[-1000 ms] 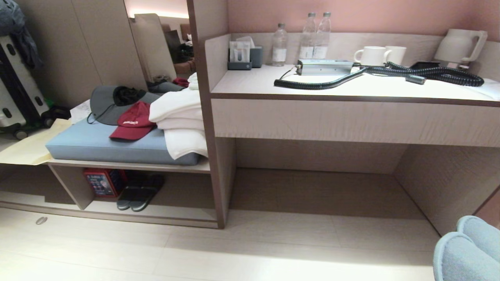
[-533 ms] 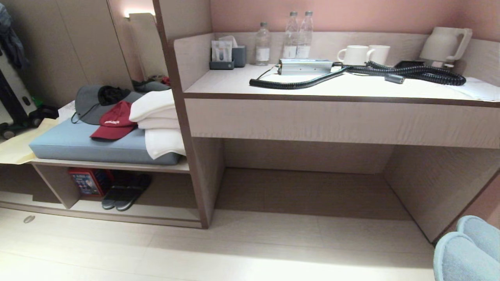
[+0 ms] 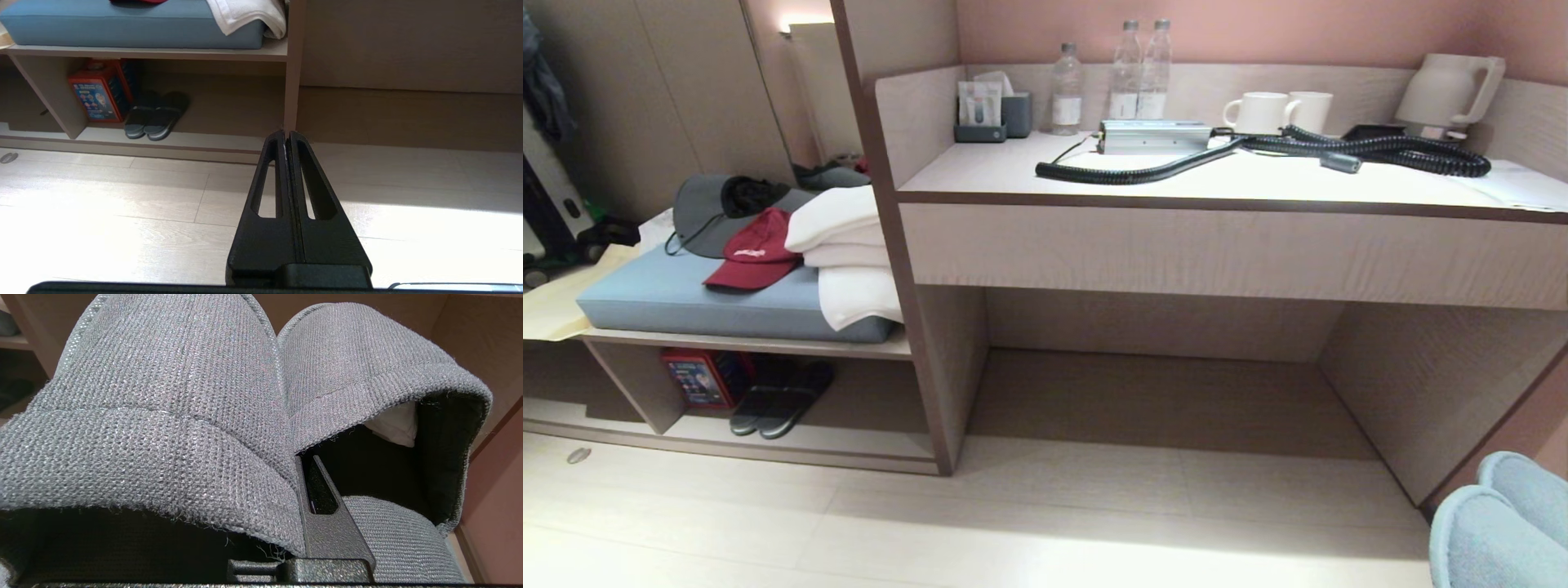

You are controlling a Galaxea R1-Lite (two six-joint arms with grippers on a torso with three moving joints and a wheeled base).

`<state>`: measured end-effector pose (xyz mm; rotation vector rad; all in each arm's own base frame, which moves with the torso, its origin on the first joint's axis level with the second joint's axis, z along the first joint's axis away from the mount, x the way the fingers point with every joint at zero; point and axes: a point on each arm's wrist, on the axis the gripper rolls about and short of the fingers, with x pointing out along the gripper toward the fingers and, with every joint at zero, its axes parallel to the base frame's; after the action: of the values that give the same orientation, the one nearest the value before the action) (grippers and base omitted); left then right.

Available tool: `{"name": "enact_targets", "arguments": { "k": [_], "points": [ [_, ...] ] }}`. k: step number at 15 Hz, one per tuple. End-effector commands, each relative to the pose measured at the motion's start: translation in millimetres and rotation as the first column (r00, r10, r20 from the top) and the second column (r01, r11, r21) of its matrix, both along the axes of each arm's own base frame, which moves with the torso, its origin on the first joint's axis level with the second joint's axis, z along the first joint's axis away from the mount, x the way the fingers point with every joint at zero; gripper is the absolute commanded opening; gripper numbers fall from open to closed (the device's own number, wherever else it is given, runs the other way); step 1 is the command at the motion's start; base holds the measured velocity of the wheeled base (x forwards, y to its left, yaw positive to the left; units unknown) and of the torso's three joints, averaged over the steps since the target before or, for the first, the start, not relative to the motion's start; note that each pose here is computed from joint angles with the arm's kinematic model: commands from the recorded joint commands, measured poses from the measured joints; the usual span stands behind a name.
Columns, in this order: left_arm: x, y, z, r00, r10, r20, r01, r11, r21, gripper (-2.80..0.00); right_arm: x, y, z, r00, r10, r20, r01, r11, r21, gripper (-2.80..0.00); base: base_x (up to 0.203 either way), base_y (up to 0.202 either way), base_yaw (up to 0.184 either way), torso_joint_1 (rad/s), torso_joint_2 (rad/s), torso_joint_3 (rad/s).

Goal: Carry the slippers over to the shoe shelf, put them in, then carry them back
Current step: Place the slippers on the floor

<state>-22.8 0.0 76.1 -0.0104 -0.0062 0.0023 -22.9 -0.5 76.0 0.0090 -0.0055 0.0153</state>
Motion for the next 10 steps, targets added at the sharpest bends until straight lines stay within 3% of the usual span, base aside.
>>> {"name": "enact_targets", "arguments": {
  "k": [1,10],
  "points": [
    [0.1,0.0,0.0,1.0,0.001,-0.002,-0.001,1.0,0.001,-2.8,0.2,0.0,-0.3,1.0,0.0,-0.002,0.0,1.0,-0.001,-2.8,0.0,0.0,0.0,0.002,0.0,-0.163],
    [0.1,0.0,0.0,1.0,0.001,-0.002,-0.001,1.0,0.001,-2.8,0.1,0.0,0.0,1.0,0.0,-0.001,0.0,1.0,0.0,-2.8,0.0,0.0,0.0,0.002,0.0,-0.195]
  ]
}}
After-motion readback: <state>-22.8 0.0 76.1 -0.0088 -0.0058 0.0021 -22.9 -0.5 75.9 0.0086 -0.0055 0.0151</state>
